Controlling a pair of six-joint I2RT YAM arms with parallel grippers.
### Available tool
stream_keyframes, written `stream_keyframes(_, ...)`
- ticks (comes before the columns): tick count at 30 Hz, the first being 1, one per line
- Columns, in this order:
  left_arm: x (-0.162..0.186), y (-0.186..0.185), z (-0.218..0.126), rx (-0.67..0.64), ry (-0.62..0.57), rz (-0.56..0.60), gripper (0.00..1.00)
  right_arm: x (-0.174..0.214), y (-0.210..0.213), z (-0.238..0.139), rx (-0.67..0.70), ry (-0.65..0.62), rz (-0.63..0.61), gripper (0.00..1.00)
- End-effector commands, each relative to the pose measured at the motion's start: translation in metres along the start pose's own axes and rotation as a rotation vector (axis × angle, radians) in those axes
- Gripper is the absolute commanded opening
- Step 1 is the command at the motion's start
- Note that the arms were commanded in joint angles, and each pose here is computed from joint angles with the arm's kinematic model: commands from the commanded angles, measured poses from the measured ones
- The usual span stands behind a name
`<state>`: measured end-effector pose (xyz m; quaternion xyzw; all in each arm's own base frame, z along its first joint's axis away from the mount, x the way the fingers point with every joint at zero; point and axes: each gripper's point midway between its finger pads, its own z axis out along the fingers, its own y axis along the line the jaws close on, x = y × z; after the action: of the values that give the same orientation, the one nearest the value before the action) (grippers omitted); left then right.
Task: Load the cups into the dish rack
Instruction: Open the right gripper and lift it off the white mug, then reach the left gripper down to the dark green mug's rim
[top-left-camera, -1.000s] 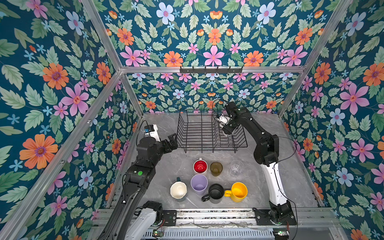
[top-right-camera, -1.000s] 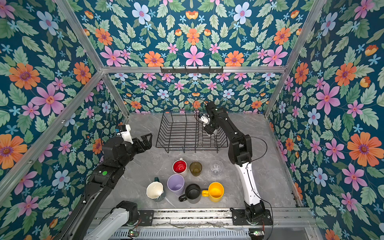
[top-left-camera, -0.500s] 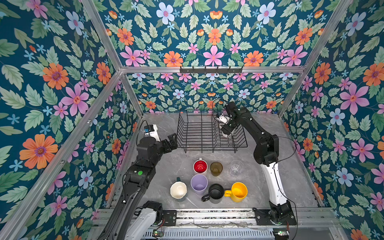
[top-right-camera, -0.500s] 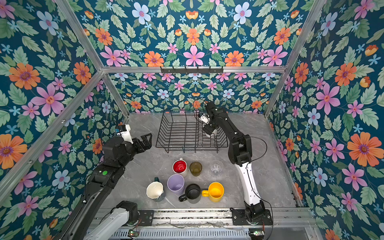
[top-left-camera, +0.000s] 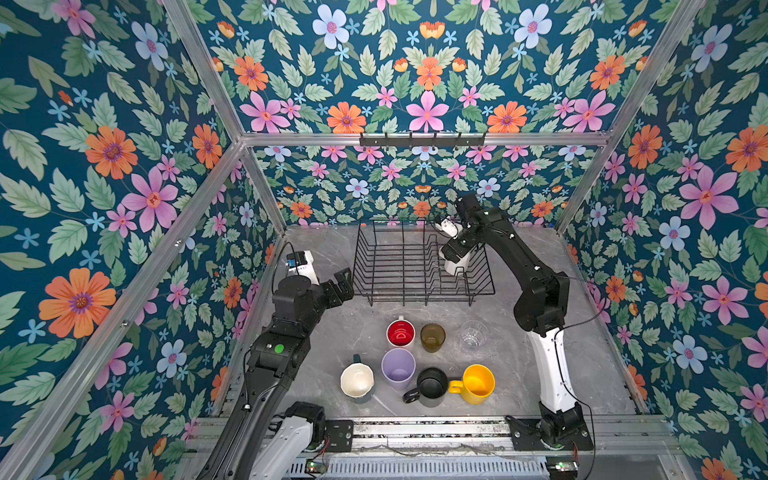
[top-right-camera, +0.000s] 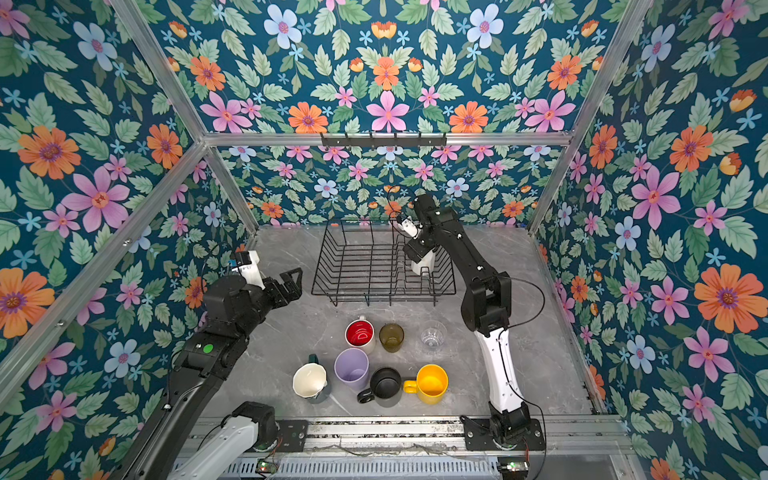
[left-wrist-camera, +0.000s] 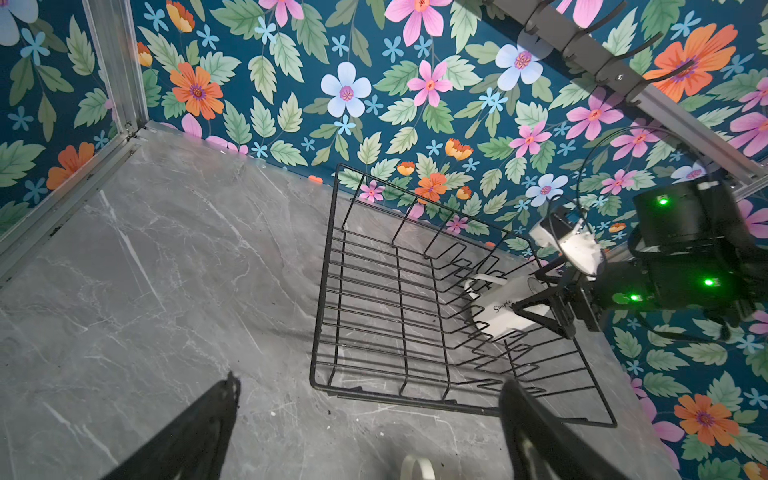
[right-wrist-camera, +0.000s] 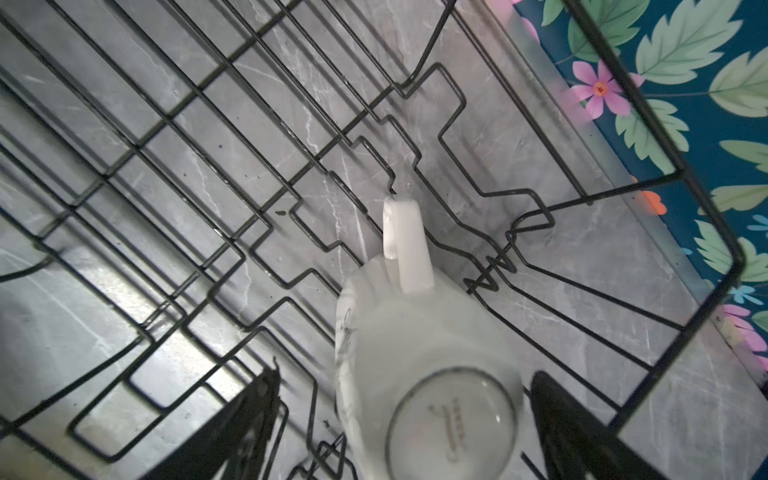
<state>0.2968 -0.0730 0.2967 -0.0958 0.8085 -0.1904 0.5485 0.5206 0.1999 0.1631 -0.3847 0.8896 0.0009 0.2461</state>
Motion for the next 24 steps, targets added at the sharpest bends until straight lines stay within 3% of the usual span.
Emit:
stream_keyframes(1,0.002,0.01,-0.003,-0.055,0.012,-0.008,1.0,-0.009,-0.002,-0.013,-0.005,-0.047,0.098,0.94)
stream_keyframes(6,0.009,0.013,-0.009,-0.077,0.067,-0.016,1.0,-0.018,-0.005,-0.039,0.004,-0.114,0.253,0.94)
stream_keyframes(12,0.023,0.016,-0.021,-0.093,0.134,-0.042,0.99,-0.029,0.007,-0.087,-0.041,-0.324,0.42,0.94)
stream_keyframes(17,0.042,0.02,-0.035,-0.099,0.215,-0.07,0.99,-0.027,0.02,-0.124,-0.092,-0.446,0.493,0.94)
stream_keyframes(24,0.076,0.031,-0.052,-0.132,0.342,-0.094,0.97,-0.008,0.037,-0.14,-0.094,-0.478,0.511,0.94)
